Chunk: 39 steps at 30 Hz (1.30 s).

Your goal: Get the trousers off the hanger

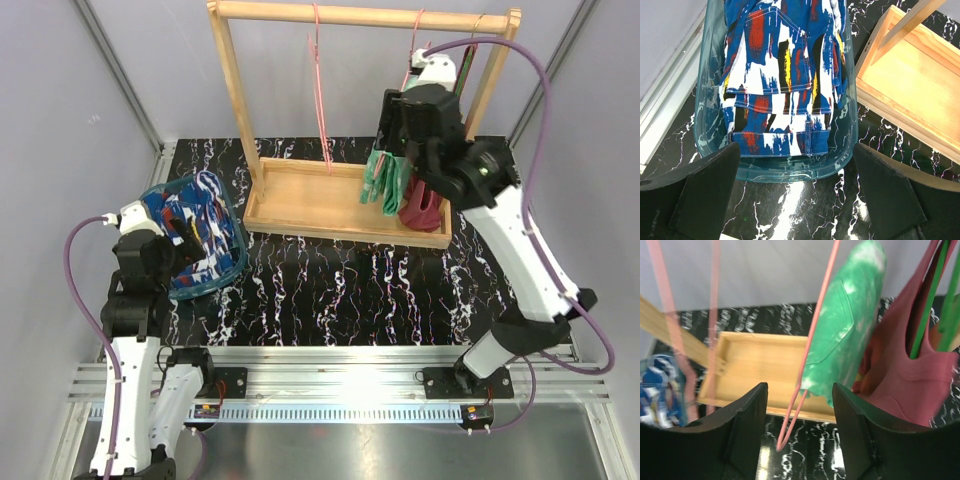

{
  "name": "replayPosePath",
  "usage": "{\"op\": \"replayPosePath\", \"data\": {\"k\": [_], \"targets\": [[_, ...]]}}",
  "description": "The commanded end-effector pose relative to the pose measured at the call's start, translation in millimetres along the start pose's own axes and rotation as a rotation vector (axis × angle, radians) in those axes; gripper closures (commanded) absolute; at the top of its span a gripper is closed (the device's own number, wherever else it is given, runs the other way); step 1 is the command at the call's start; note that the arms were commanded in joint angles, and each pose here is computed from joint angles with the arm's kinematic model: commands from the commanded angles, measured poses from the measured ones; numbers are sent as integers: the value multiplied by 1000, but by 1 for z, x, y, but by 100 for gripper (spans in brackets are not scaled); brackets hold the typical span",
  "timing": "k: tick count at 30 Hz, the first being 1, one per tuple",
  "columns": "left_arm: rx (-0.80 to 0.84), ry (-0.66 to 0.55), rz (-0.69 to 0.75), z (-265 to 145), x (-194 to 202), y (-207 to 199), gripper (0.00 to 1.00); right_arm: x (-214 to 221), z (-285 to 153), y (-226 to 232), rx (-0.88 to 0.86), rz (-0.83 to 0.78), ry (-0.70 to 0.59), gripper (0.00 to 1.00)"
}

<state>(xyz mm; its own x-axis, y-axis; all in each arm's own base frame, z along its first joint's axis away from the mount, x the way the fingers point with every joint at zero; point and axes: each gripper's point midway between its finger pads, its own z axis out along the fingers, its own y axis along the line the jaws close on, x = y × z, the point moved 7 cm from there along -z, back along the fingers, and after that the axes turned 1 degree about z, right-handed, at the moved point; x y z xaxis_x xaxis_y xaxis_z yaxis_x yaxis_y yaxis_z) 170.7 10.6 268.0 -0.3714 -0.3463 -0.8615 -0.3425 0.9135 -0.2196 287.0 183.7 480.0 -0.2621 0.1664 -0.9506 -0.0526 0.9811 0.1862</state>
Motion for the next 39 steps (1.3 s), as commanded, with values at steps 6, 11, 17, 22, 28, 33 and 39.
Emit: {"op": "replayPosePath", "data": {"k": [6,11,17,22,28,33,39], "targets": [[-7,-34,22,1,-4,0,1,33,57,-3,89,-28,93,50],[-7,-29,24,2,-4,0,1,39,58,-4,66,-48,107,91],[0,-32,25,1,-4,-1,1,56,32,-19,1,-86,136,100],[-1,-23,23,2,-3,-2,1,65,2,-30,-89,-118,175,100],[-2,-22,18,1,-2,-1,1,59,-21,-37,-164,-151,190,100],[-4,-15,17,2,-1,-2,1,46,-12,-47,-118,-156,169,100],[1,-13,19,3,-2,-3,1,22,2,-40,-113,-150,118,100]]}}
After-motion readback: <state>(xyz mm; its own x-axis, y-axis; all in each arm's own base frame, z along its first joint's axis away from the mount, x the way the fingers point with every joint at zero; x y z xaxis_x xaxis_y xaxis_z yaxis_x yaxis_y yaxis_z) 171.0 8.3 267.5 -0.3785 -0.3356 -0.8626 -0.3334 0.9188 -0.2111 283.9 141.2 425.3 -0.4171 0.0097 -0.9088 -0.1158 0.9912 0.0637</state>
